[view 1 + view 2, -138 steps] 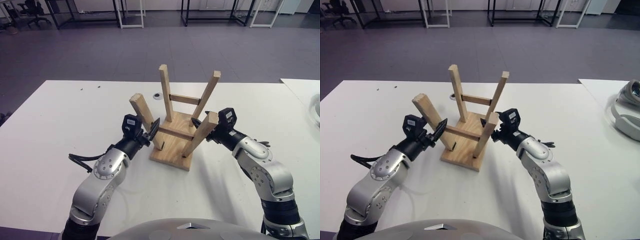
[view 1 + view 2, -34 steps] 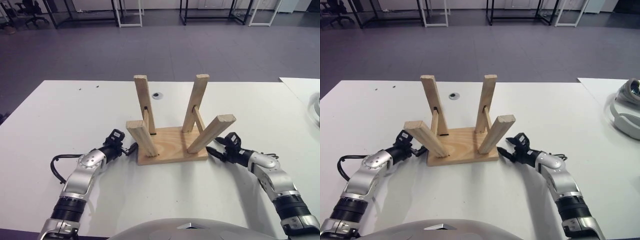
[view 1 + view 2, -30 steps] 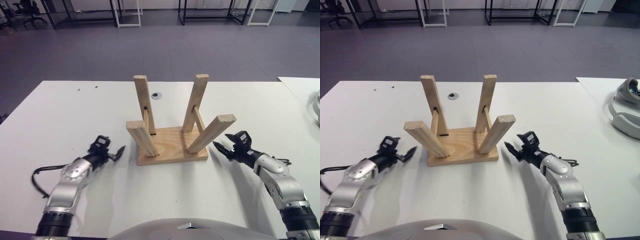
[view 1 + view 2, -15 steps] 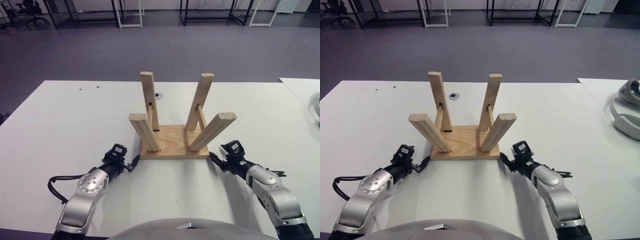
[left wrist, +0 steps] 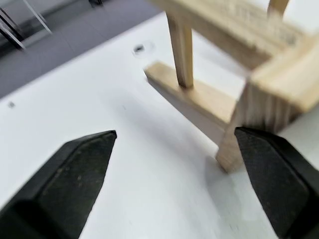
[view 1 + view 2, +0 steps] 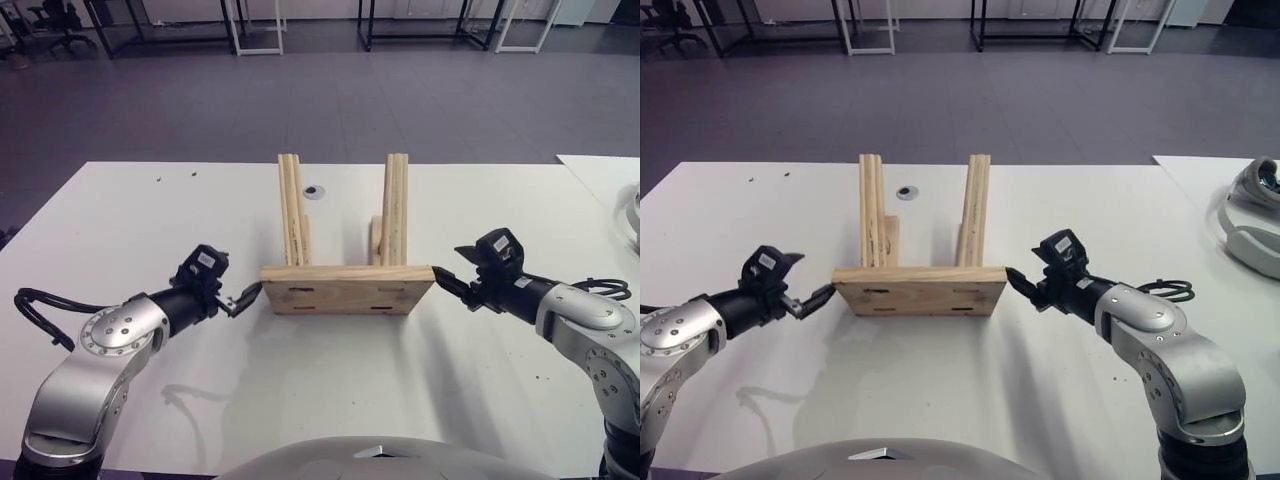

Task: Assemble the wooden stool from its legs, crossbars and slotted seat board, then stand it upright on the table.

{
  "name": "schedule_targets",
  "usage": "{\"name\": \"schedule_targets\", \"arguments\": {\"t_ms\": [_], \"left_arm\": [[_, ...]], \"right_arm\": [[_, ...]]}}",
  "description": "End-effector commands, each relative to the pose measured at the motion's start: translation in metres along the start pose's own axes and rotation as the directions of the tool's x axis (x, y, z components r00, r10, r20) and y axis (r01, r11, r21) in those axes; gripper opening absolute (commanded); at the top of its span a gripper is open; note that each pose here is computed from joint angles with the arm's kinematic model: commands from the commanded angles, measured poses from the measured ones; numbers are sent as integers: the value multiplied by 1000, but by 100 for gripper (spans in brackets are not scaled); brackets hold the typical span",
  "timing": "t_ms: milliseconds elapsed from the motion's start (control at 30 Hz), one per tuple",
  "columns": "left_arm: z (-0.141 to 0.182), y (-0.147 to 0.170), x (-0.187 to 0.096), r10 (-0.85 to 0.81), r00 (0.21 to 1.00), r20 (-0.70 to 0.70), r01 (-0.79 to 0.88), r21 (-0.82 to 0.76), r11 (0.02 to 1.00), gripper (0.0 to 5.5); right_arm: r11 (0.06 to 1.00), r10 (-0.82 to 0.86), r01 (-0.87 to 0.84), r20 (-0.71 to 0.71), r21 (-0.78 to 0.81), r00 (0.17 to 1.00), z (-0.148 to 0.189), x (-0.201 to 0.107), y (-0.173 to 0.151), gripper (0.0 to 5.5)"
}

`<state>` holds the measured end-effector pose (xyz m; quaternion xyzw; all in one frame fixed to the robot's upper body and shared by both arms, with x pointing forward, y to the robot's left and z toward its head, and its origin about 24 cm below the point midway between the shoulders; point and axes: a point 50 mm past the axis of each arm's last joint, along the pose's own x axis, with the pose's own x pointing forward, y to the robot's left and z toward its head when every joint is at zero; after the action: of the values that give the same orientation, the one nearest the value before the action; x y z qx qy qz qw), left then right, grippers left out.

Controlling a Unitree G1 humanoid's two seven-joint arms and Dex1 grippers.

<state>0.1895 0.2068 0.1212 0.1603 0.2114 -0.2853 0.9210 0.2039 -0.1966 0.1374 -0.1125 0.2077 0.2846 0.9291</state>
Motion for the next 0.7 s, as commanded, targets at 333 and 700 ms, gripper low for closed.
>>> {"name": "schedule_targets", "arguments": {"t_ms": [333,700], "left_arm": [[-18,45,10,-529,845,-75,533,175,828,440],[6,35,56,-690,723,-14,652,342,676,377]], "right_arm": [[796,557,-570,-122,-203,822,-13,5,-28,347],[703,625,-642,-165,-305,763,-16,57,-20,278]]}}
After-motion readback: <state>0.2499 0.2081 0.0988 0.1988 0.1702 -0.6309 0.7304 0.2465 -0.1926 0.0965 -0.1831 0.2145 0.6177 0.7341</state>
